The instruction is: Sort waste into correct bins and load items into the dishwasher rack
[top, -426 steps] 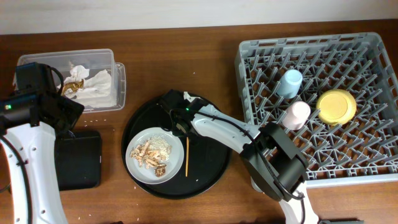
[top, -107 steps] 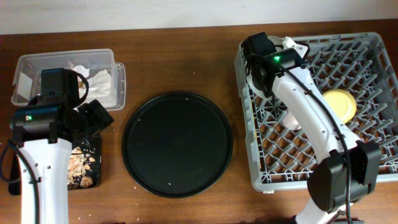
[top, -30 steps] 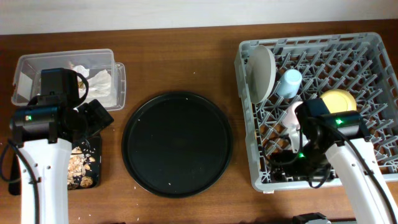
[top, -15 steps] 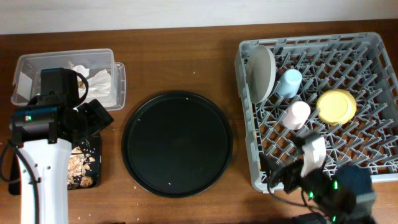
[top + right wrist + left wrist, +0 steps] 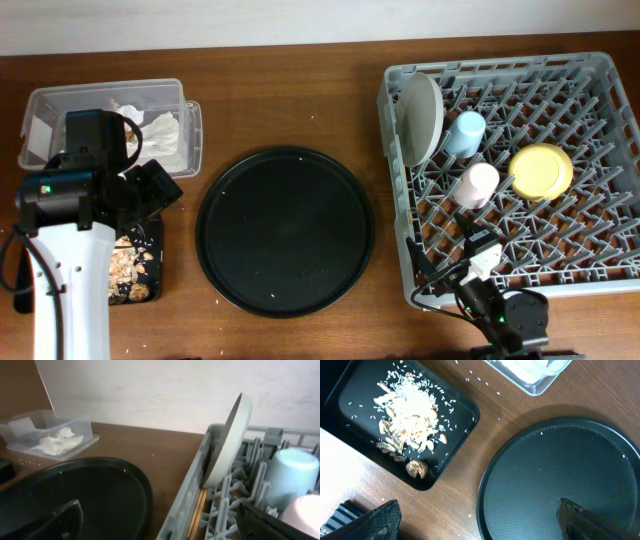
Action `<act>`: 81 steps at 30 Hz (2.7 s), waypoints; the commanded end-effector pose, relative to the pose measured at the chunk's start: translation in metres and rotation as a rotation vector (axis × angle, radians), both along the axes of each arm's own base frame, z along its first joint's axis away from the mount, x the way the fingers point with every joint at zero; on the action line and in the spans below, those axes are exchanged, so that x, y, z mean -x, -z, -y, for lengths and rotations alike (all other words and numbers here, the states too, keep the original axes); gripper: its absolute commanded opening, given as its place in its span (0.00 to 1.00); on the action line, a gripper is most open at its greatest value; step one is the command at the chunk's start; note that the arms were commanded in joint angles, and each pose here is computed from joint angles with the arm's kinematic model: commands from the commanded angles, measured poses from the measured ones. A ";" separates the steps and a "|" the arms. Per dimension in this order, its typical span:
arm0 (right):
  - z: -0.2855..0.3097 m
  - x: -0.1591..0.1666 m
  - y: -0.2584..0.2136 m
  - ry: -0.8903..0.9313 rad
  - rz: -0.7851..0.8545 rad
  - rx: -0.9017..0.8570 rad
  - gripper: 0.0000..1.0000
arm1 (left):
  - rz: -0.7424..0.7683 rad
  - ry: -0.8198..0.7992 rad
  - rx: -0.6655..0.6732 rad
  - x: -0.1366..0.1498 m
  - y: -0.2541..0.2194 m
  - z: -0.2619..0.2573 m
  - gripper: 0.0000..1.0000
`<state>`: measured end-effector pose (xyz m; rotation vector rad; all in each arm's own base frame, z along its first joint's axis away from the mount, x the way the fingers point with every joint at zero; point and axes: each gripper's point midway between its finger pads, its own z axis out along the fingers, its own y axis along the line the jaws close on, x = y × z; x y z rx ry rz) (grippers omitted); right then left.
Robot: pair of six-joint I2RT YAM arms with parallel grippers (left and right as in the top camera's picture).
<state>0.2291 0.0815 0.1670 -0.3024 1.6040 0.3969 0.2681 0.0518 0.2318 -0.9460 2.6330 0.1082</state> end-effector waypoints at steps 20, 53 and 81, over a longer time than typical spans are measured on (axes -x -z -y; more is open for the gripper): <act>0.100 -0.016 0.011 0.511 -0.017 0.075 0.99 | 0.010 -0.006 0.000 -0.001 -0.003 -0.001 0.99; 0.100 -0.016 0.011 0.506 -0.003 0.146 0.99 | -0.002 -0.005 0.000 0.002 -0.002 -0.001 0.99; 0.100 -0.016 0.011 0.506 -0.003 0.146 0.99 | 0.442 0.312 -0.083 0.036 0.093 0.037 0.99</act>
